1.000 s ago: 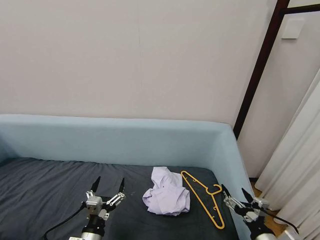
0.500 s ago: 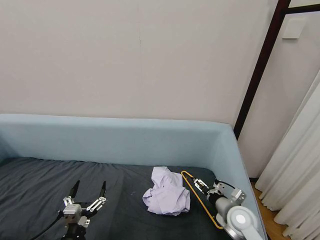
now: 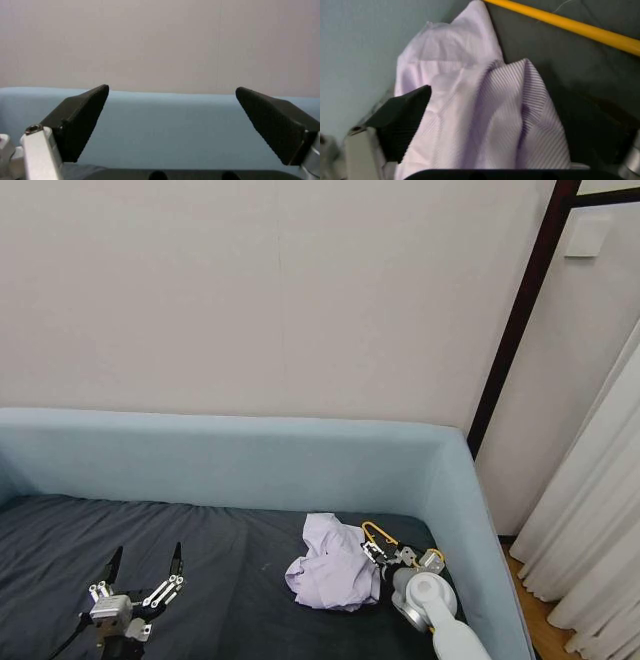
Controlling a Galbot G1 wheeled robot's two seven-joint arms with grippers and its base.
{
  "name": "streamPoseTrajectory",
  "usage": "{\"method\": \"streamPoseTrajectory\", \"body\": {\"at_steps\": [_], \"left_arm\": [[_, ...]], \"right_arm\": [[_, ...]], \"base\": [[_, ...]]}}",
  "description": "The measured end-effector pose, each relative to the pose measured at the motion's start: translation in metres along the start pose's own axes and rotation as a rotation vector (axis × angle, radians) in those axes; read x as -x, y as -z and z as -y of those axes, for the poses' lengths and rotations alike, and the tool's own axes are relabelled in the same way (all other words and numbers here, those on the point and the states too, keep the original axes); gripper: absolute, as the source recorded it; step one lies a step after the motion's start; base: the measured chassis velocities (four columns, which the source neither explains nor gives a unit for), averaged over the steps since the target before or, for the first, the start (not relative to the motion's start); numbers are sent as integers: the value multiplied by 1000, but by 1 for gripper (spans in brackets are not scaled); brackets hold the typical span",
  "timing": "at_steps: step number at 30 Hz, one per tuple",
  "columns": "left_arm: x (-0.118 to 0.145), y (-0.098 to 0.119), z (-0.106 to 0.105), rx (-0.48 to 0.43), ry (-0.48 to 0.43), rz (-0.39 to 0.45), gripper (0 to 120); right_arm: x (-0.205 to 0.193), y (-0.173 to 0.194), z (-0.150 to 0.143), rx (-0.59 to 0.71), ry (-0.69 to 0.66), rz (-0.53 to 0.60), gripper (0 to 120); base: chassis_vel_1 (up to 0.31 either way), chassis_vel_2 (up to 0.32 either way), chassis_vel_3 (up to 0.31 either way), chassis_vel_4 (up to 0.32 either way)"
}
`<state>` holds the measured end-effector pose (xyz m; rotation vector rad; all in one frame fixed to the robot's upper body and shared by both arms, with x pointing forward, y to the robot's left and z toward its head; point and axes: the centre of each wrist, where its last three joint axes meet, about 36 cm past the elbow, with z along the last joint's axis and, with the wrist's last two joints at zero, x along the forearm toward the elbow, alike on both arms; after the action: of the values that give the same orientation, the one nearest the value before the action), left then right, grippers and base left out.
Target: Pick up the clothes from the sofa and hang them on the clothes hanger.
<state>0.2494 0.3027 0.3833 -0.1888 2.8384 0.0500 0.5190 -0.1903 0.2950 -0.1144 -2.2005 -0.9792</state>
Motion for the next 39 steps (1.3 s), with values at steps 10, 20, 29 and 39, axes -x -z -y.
{"method": "streamPoseTrajectory", "body": {"at_steps": [10,20,29,39], "left_arm": [[-1,-6,4,-4,1,-5,100],[0,-12,5,-1,-2,-8,100],[3,-15,2,5,2,-7,100],[9,-21,11,-17,-12,-4,100]], "right_arm": [[1,-6,10,-23,25,33,56],[5,-14,17,-41,87,72,20],[6,-17,16,-58,120,103,0],[-19,-17,23,-121,268,293,0]], "base": [[0,0,0,0],[0,0,0,0],[0,0,0,0],[0,0,0,0]]}}
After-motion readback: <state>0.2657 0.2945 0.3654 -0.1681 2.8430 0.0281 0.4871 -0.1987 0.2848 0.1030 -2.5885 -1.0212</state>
